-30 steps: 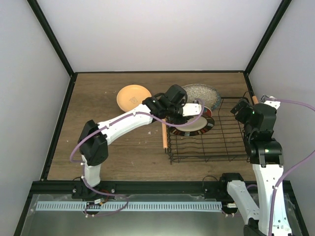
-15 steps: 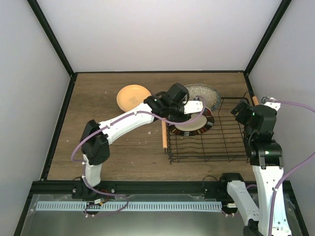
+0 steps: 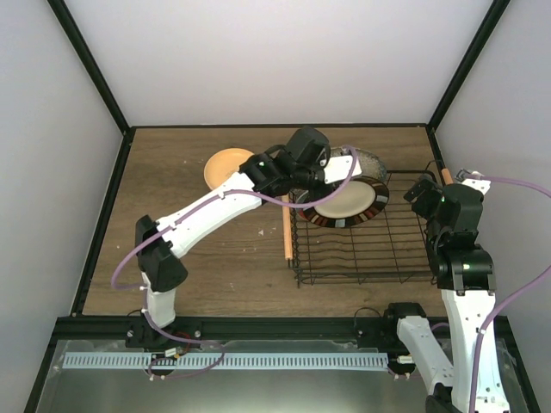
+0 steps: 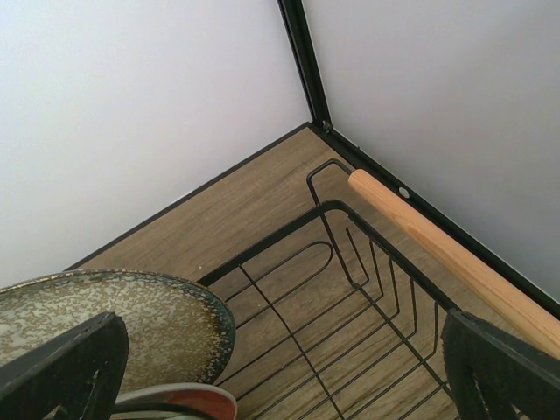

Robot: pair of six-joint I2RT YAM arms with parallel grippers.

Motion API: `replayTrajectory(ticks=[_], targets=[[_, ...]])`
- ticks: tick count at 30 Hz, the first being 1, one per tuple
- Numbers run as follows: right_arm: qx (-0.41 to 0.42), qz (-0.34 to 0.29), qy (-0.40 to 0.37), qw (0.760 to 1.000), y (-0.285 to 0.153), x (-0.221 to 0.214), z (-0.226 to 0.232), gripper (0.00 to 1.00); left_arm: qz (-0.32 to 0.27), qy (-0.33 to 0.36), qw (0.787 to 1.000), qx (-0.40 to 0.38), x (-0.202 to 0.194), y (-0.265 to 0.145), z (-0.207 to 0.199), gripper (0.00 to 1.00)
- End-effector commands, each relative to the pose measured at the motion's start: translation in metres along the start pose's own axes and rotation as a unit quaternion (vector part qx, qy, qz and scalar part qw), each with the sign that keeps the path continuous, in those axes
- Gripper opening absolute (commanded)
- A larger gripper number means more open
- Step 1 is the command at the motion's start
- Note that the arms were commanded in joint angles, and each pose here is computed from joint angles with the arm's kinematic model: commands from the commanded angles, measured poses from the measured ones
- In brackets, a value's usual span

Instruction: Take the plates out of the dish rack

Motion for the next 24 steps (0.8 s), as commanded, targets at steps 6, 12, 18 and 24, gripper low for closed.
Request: replayTrajectory(ticks=[6, 12, 18, 24], targets=[[-0.012, -0.016, 0.007, 1.0, -0.002, 0.007, -0.002, 1.0, -0.183, -0.092, 0.977, 0.052, 0.072, -0.121, 0.05, 0.04], [-0.012, -0.007, 0.001, 1.0, 0.003, 0.004, 0.0, 1.0, -0.281, -0.21, 0.936, 0.019, 0.064, -0.207, 0.106, 0.04], [-0.011, 0.003, -0.01, 1.0, 0.01, 0.002, 0.003, 1.0, -0.352, -0.311, 0.88, 0.071, 0.019, -0.292, 0.177, 0.04], [0.003, 0.006, -0.008, 1.0, 0.019, 0.003, 0.01, 1.0, -0.339, -0.481, 0.801, 0.108, -0.083, -0.291, 0.244, 0.04]])
Point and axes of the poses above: each gripper's point midway between its finger pads, its own y axis out along the fingers, its own z axis along the line the jaws close on, x = y × z, the point moved 5 cm from there along -y, back along the fingers, and after that the axes turned 11 degrees about -y, right-handed, at the moved point
